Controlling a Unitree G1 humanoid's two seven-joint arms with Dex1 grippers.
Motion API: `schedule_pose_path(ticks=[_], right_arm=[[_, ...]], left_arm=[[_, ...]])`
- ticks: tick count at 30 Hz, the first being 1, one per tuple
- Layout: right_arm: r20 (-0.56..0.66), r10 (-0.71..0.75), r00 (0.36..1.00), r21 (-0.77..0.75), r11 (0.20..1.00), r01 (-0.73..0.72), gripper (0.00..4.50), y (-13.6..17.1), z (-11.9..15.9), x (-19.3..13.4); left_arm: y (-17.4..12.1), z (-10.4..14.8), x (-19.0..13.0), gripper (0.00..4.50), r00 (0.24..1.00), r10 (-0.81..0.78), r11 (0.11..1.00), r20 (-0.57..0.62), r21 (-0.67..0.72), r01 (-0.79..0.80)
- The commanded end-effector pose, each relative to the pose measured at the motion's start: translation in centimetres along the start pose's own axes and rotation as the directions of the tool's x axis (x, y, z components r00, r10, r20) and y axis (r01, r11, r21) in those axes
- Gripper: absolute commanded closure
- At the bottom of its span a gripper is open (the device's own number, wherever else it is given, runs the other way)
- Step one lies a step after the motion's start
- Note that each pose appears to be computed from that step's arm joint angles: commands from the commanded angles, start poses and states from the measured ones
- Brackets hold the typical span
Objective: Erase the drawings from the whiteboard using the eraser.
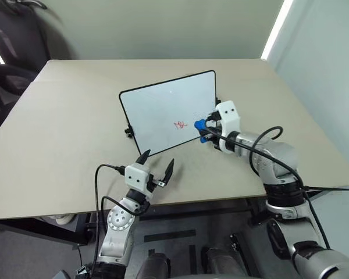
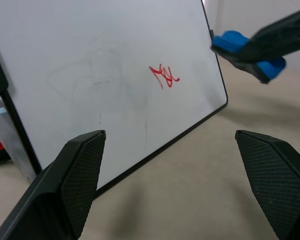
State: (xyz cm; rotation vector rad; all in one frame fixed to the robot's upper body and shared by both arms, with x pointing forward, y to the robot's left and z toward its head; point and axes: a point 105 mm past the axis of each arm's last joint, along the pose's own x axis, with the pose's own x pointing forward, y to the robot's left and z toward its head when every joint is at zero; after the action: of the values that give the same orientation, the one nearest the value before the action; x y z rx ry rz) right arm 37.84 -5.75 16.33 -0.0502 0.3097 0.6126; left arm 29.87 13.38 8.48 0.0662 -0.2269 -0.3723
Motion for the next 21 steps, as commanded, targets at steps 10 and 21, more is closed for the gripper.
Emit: schedule_pose_path(ticks=[10,21], right_arm=[[0.070,0.049,0.996,-0.063,0.997,-0.045,3.79,1.8,2.0,2.5],[-0.054,0.023,0.998,-0.120,0.992,-0.030,3.79,1.7,-0.8,5.0]], left_arm=[[0.4,0.8,0.0,0.00,1.000,-0.002,1.000,0.029,0.010,0.002],[0.1,1.1,-0.3,0.00,0.999,0.016,1.000,0.035,0.017,-0.017]])
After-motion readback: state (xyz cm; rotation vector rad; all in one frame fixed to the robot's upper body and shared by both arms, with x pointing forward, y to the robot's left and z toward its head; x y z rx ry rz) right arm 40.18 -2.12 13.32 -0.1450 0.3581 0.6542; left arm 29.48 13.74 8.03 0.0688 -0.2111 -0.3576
